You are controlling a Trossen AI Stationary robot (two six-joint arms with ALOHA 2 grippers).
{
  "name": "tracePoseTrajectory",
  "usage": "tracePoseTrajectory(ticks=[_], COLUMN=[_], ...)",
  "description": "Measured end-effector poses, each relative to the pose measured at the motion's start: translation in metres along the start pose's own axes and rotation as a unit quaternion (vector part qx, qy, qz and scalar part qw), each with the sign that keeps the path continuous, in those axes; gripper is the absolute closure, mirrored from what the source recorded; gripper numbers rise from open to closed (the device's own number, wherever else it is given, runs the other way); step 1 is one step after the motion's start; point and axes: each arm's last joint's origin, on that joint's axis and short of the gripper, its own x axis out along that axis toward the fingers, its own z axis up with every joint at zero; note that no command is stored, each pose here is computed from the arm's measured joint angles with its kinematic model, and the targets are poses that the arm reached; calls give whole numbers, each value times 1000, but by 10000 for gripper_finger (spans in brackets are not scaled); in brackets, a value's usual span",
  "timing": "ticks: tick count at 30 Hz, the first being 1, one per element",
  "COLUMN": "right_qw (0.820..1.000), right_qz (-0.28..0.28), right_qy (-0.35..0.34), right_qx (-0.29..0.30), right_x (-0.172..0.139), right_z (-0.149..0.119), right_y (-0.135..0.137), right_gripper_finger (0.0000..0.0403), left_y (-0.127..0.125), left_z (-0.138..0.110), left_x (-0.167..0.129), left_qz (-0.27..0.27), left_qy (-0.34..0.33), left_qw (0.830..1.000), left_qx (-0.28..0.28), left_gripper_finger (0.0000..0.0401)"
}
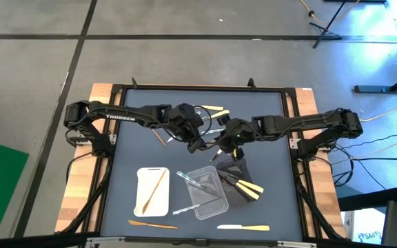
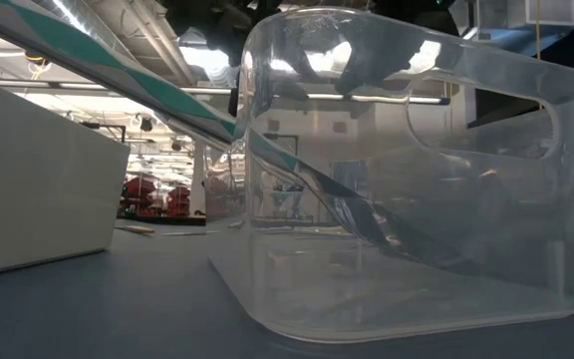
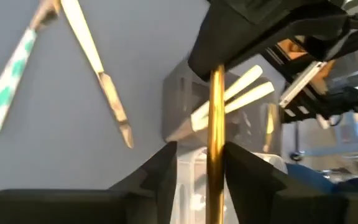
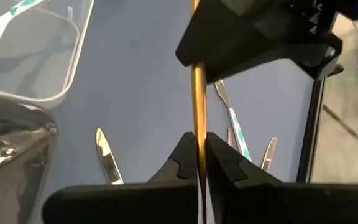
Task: Sort silverware by color (type)
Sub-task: Put the gold table knife into the white bin
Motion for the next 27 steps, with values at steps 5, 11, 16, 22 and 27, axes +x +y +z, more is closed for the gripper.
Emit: tracePoseTrajectory(ticks=[5, 11, 16, 22, 27], right_qw=[999, 998, 993, 975, 953], right_qz=[11, 13, 5, -41, -82], right_qy=[16, 20, 15, -35, -100], right_qx=[27, 62, 119, 217, 272], right_x=[0, 0, 0, 0, -3], right_z=[-3, -4, -3, 7, 17], right_y=[2, 3, 1, -7, -16], right_gripper_finger=[401, 402, 402, 402, 402], left_y=[5, 11, 11, 3, -9], left_z=[6, 15, 18, 8, -7], left_x=[-9, -40, -77, -127, -163], left_qz=[5, 22, 61, 136, 147], left_qy=[-10, -36, -65, -95, -115], left_qw=[999, 997, 990, 972, 965], left_qx=[33, 68, 108, 164, 186], left_gripper_finger=[273, 273, 273, 273, 273])
